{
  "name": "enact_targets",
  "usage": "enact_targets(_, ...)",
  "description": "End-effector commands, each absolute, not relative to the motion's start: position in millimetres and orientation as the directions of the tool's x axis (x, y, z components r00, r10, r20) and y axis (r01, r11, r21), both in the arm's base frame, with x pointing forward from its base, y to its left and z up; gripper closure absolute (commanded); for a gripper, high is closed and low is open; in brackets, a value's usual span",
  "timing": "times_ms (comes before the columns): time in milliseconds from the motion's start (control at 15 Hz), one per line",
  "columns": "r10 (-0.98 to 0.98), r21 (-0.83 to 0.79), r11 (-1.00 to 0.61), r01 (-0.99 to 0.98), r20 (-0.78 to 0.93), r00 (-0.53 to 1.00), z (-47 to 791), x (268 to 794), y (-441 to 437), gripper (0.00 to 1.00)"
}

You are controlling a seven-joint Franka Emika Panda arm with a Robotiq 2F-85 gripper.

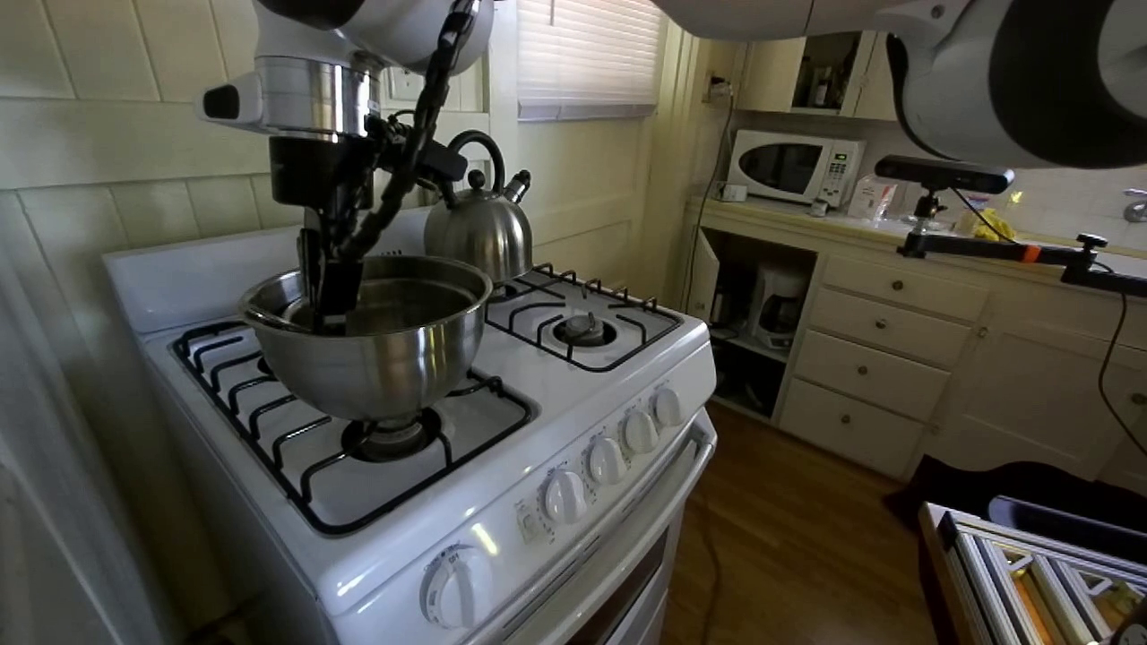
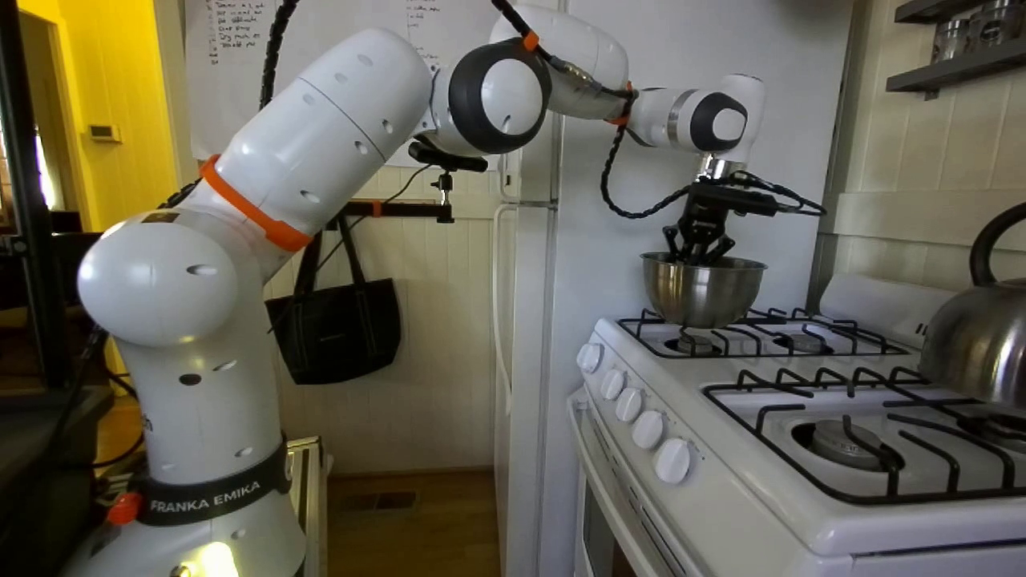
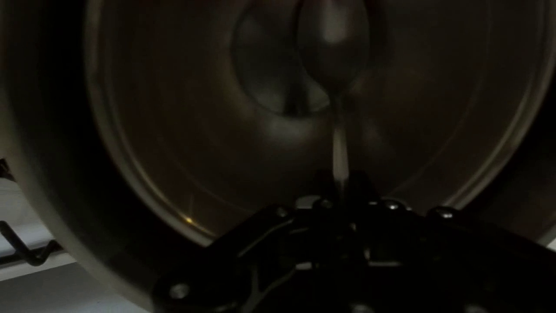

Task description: Move the silver kettle to the back right plate of the stove then move the silver bowl forwards and remove the silver spoon from the bowl.

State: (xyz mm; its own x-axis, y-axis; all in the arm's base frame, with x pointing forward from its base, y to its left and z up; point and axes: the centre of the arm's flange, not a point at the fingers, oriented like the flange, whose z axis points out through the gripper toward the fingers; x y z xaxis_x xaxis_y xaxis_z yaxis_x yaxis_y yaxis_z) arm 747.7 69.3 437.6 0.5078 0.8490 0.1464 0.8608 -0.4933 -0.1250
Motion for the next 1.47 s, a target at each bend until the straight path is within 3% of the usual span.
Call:
enact_targets(0, 0.862, -0.088, -0.485, 0.870, 0.119, 0.492, 454.0, 746.9, 72.7, 0.96)
enact_targets(267, 0.869, -0.047, -0.475, 0.879, 0.131, 0.476, 486.6, 728.0, 63.7, 0.96)
enact_targets(800, 0.786, 0.028, -0.529, 0.848, 0.392, 0.478, 564.1, 708.7, 16.2, 0.96)
enact_targets(1200, 0.611, 0.045, -0.743, 0.668, 0.453, 0.649, 587.2, 702.8, -66.0, 0.96)
enact_targets(1400, 0.539, 0.032, -0.818, 0.574, 0.392, 0.745, 583.3, 693.5, -103.3, 0.96)
